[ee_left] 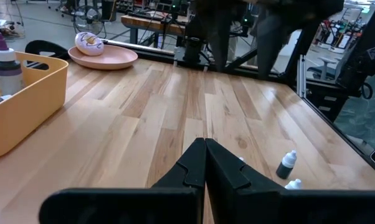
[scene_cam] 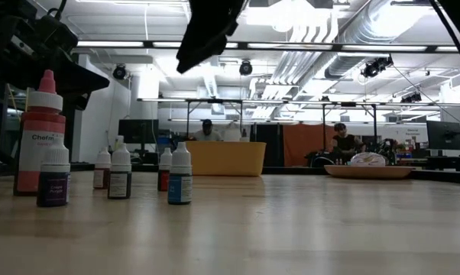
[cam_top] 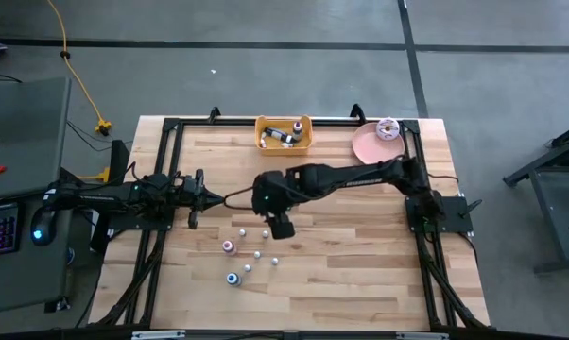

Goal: Pick & Place food coloring
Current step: Put the small red food coloring bottle into the yellow bin

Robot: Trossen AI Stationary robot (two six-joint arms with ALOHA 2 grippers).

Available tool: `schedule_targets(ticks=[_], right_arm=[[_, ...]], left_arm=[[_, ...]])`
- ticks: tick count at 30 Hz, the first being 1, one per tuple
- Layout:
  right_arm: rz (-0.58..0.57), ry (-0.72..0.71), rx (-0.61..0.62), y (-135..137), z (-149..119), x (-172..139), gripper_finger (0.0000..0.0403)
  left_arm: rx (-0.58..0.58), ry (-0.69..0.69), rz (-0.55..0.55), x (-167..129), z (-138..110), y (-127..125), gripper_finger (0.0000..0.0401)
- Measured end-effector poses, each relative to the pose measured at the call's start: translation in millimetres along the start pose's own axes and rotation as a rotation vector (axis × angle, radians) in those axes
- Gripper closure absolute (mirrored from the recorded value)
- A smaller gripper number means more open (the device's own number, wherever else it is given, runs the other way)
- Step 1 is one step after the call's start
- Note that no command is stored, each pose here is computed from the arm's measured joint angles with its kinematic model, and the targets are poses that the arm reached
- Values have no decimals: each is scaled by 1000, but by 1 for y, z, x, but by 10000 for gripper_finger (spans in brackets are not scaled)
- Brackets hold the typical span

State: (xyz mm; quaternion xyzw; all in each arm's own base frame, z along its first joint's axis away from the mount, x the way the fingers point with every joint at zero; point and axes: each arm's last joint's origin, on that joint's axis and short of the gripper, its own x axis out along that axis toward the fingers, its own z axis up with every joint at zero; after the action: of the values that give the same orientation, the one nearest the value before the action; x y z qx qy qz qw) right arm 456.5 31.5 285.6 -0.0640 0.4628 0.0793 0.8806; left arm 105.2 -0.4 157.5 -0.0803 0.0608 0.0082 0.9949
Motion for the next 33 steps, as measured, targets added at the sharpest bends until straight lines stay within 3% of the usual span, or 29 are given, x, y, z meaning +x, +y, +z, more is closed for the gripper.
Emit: schedule_targets(ticks=[10, 33], right_arm=[[41, 74, 29, 16, -7, 35, 171], [116, 202, 88, 23, -32, 113, 171]], left_arm=[[0, 0, 0, 0, 0, 0, 400], [0, 0, -1, 0, 0, 0, 400]])
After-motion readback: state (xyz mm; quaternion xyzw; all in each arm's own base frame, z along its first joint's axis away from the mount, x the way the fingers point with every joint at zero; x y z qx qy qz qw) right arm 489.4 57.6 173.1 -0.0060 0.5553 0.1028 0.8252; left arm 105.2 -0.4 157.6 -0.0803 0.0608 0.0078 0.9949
